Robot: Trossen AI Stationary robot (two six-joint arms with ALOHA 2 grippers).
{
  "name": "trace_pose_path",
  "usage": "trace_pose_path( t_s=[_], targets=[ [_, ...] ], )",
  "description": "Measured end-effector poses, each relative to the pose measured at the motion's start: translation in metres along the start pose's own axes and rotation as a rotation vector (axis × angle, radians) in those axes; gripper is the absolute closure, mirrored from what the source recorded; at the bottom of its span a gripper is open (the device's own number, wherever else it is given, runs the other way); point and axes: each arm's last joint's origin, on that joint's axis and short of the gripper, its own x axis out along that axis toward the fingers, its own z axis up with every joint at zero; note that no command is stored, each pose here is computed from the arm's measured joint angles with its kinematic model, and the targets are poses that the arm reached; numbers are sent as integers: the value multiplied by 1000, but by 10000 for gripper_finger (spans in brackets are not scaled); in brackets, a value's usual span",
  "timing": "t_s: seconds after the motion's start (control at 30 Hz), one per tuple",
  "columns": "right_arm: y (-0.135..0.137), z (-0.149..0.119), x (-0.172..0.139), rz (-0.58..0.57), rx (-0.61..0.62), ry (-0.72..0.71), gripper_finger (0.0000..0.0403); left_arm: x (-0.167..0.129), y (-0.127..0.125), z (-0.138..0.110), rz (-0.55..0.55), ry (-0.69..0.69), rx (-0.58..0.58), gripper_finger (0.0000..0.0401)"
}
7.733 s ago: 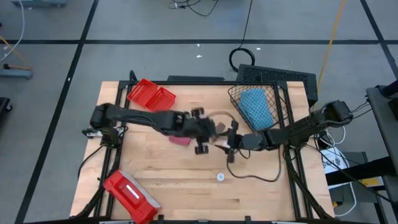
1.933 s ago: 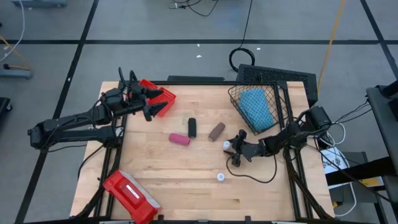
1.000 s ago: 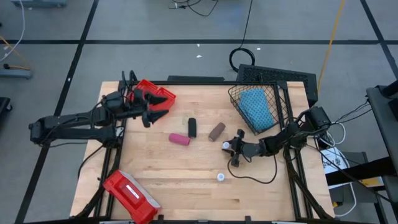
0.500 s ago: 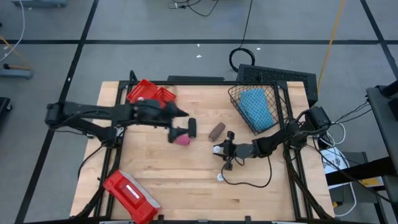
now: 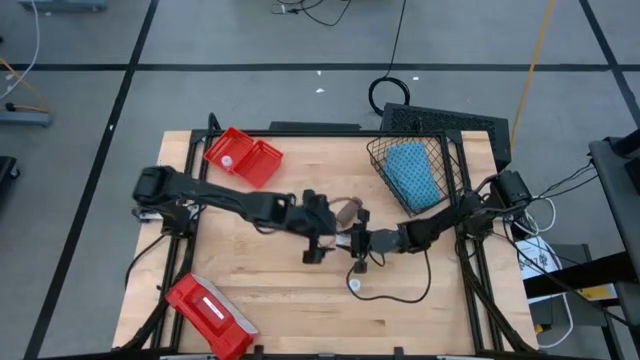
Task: Pick & place medical supplies in basket/bin
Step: Put the top transparent pill bottle into the left red bin
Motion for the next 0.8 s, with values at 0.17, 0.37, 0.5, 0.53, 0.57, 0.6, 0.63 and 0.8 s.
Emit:
trace_pose_path(
  t_s=[0.17,0.37,0.5,0.53,0.57,0.6,0.63,0.8],
  targets=[
    [-1,0,0,4,5,1,273,22,-11,2,29,27,29,4],
    [1,2,0,50,3,-21,273,34,-7,-2,67,52,-24,4],
    [0,3,1,44,-1,-29,273,36,-7,-2,67,44,-20,4],
    [0,4,1,44,-3,-37,273,37,-7,-3,64,53,-17,4],
    [0,4,0,44,-6,-39,273,38,-8,-4,56,63,-17,4],
    [0,4,0,44,-8,-38,273,38,-8,-5,42,64,-18,4],
    [0,4,0,44,-7,-37,273,40,-9,-4,32,57,-22,4],
    [-2,3,1,37,17,-28,273,41,-13,-5,19,59,-1,37]
  ],
)
